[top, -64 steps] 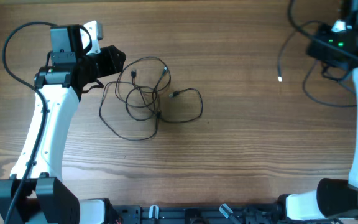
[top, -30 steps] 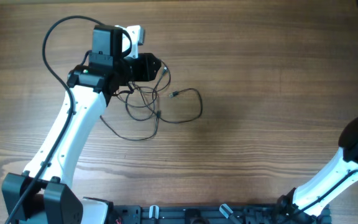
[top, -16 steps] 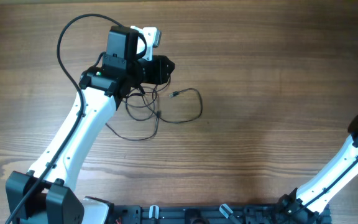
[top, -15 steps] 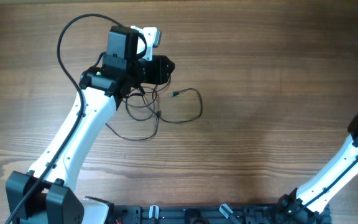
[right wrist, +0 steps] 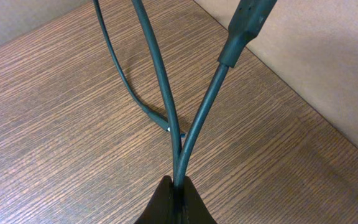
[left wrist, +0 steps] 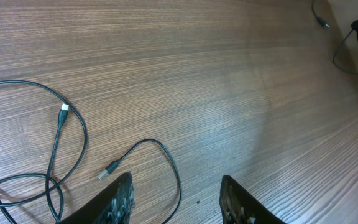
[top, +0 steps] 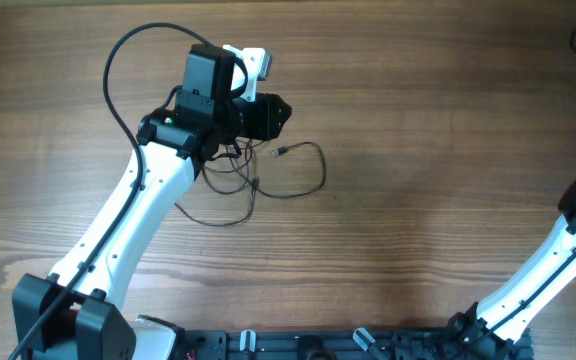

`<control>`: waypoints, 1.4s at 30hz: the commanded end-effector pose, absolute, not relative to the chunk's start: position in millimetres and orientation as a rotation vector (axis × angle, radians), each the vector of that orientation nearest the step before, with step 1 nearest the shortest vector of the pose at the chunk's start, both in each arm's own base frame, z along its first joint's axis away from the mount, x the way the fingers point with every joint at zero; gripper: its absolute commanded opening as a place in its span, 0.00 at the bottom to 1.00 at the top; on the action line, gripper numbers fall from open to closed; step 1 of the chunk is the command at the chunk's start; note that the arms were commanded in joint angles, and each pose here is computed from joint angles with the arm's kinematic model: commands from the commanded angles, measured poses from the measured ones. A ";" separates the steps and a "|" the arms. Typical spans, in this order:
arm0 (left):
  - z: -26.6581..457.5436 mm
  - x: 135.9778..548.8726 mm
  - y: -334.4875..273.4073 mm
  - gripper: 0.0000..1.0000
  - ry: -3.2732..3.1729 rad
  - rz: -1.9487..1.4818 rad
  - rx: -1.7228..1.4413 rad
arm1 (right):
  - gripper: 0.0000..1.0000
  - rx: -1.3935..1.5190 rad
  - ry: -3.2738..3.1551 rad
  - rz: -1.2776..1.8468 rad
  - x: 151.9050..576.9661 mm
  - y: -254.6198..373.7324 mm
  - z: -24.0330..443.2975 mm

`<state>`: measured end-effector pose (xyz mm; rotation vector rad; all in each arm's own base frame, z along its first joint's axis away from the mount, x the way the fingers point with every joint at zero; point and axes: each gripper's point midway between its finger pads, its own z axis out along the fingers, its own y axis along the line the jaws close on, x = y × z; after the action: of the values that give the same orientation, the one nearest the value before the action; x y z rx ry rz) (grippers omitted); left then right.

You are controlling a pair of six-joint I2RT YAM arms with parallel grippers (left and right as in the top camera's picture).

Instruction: Untangle cables

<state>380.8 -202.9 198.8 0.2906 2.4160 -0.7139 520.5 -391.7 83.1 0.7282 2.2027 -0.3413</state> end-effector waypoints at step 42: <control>195.7 381.2 -202.1 0.47 2.422 -0.684 0.313 | 1.00 0.943 1.922 -0.348 498.6 -389.6 283.8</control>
<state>381.0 -202.2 198.4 0.2896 2.4174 -0.7082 512.0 -395.6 191.8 0.9173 2.0951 -0.3175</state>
